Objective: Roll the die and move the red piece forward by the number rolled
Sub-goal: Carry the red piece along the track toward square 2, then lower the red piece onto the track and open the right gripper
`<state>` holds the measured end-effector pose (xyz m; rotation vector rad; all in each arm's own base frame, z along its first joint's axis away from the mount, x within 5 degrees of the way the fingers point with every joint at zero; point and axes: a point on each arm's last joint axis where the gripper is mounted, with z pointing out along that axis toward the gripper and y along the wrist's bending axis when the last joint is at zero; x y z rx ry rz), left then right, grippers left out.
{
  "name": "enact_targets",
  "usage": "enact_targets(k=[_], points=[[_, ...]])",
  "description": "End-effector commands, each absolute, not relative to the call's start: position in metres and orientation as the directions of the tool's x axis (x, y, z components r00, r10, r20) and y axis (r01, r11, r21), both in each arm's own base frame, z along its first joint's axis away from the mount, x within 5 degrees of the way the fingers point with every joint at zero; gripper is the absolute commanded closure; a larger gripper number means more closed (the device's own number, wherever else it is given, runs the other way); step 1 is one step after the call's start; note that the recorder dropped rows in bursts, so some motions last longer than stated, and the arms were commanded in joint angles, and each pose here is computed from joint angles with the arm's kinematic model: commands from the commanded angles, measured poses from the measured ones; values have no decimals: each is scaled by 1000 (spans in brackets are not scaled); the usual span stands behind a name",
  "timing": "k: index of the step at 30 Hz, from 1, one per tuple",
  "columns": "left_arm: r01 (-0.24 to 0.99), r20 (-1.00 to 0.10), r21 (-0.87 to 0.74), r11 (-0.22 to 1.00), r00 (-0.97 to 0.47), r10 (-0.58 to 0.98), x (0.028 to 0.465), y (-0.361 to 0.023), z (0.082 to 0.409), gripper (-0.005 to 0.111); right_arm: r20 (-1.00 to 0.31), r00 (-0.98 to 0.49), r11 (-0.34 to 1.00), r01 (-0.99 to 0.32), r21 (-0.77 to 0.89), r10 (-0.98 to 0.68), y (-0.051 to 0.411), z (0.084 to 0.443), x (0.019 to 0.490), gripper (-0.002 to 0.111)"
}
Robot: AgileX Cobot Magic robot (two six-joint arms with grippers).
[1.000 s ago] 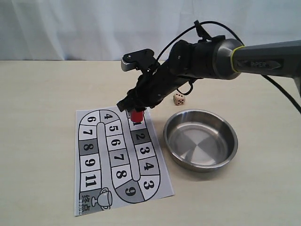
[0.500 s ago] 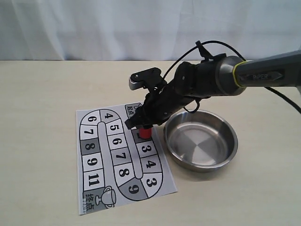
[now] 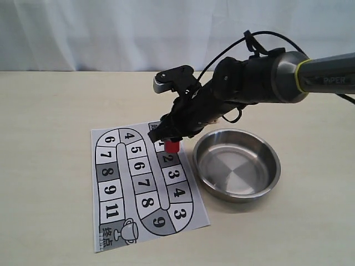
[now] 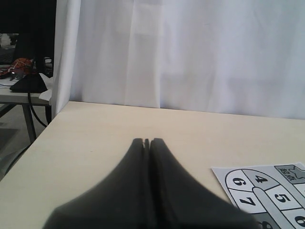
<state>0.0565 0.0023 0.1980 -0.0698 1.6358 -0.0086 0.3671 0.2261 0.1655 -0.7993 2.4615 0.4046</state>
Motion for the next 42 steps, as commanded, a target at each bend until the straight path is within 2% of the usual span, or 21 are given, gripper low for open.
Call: enact_targets(k=[1,8,22,27,31,34,42], points=[[-33,-997,-56,998,-53,-58,56,2,200,107,-540,-680,767,-635,96,-496,225,155,354,104],[-33,-997,-56,998,-53,-58,56,2,200,107,-594,-579,717,-697,6,-558,245,141,330,104],[-33,-997,-56,998,-53,-58,56,2,200,107,-573,-589,711,-703,15,-570,243,143,327,104],[-33,-997,-56,998,-53,-58,56,2,200,107,-556,-558,689,-724,-37,-616,237,131,324,104],[-33,-997,-56,998,-53,-58,56,2,200,107,-572,-587,729,-684,-27,-572,235,122,325,103],[-33,-997,-56,998,-53,-58,56,2,200,107,-567,-590,728,-685,-24,-574,235,122,324,94],[-33,-997,-56,998,-53,-58,56,2,200,107,-569,-602,738,-674,-13,-560,236,123,324,57]])
